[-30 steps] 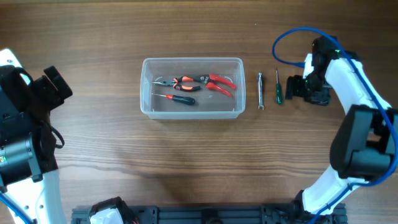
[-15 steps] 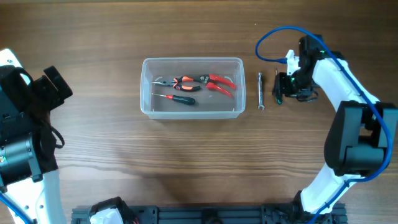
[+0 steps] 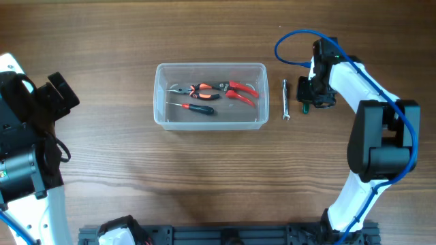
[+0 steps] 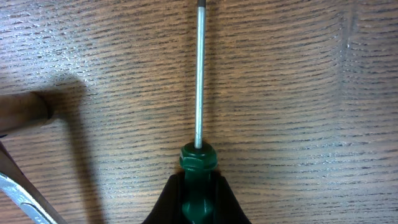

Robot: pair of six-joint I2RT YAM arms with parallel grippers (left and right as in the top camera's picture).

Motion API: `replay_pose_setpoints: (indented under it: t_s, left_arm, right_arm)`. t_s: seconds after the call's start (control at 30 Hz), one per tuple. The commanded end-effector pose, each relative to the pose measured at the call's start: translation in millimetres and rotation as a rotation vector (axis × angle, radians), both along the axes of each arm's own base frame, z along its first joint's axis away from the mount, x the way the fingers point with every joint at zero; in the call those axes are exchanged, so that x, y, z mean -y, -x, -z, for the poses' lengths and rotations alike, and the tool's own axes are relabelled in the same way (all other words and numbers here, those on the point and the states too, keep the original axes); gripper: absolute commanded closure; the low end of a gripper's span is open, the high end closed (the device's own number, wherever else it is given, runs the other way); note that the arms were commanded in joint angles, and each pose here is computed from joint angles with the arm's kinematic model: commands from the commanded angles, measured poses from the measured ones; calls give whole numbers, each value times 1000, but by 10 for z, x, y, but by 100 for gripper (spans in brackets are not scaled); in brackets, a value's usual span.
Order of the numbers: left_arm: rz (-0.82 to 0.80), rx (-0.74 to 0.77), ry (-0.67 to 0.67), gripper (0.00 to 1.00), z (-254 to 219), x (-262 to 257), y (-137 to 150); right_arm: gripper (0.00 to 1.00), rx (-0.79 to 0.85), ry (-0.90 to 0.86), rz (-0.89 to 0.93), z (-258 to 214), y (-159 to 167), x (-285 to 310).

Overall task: Pack container
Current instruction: 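Grasp the green screwdriver with the right gripper, then place the green screwdriver into the container and release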

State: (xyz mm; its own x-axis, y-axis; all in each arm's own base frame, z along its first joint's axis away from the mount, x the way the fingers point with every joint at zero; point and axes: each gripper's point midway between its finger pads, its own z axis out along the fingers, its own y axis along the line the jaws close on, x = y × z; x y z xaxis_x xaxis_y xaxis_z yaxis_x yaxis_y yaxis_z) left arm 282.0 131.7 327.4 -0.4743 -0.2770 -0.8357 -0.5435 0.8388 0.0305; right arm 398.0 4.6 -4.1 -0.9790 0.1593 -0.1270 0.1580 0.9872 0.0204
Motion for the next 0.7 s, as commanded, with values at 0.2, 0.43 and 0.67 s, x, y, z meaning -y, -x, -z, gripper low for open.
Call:
replay_pose_setpoints:
  t_s: [0.2, 0.43, 0.67]
  left_arm:
    - [-14, 9, 4, 0, -14, -24, 9]
    - [-14, 9, 4, 0, -14, -24, 9]
    - [-14, 9, 4, 0, -14, -24, 9]
  right_arm:
    - [96, 606, -213, -320, -2423, -112, -967]
    - [96, 840, -117, -1637, -2614, 1101, -2880]
    - [96, 325, 76, -1582, -779, 476, -2541]
